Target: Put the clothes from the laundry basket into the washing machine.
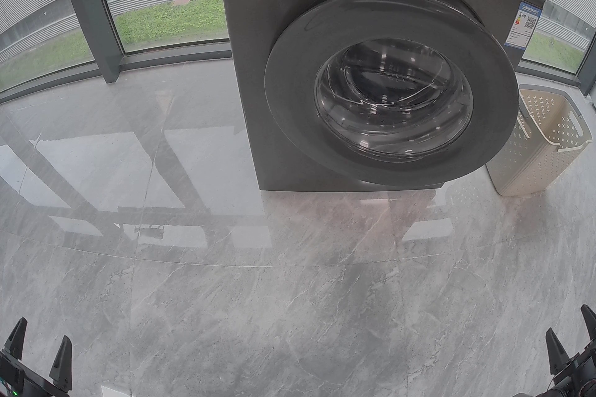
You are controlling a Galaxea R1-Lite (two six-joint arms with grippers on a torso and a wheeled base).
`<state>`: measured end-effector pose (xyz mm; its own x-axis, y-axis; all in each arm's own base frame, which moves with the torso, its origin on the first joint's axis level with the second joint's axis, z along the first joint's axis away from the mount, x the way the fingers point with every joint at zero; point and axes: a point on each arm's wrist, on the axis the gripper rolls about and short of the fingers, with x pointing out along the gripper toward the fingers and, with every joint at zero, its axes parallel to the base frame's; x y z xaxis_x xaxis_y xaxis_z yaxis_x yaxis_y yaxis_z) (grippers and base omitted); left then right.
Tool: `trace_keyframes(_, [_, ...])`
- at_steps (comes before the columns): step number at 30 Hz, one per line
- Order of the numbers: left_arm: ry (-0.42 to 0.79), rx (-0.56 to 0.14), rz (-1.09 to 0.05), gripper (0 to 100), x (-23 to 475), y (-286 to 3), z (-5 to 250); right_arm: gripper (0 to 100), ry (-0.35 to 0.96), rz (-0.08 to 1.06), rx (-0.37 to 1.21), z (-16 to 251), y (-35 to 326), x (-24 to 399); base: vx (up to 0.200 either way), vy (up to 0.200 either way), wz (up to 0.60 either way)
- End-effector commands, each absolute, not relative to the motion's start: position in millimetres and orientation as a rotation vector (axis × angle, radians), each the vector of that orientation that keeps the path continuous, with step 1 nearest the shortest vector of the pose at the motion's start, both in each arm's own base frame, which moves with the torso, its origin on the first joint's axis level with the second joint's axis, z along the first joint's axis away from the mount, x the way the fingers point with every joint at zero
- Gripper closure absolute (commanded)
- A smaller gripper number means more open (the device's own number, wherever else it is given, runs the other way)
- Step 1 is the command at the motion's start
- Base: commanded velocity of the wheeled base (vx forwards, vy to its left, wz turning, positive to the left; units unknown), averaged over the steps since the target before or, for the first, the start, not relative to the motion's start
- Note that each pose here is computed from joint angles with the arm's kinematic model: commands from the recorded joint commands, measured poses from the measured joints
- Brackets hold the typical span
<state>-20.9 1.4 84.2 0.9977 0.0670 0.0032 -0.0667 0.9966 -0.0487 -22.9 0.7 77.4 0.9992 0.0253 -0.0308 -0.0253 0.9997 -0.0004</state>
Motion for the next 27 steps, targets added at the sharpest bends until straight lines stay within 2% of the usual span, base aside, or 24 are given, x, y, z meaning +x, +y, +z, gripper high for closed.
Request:
trace_keyframes(1, [-0.015,-0.046,0.07,0,-22.0,1.2,78.2,0,0.021,0.026,-0.001,75.2,0.7,-23.7,0.0,0.0,0.0])
trace_keyframes(17, [-0.001,-0.034,0.058,0,-22.1,1.2,76.6,0,0.021,0.026,-0.001,75.2,0.7,-23.7,0.0,0.0,0.0])
trace_keyframes(27, [-0.001,-0.031,0.052,0,-22.1,1.1,76.6,0,0.021,0.026,-0.001,75.2,0.7,-23.7,0.0,-0.2,0.0])
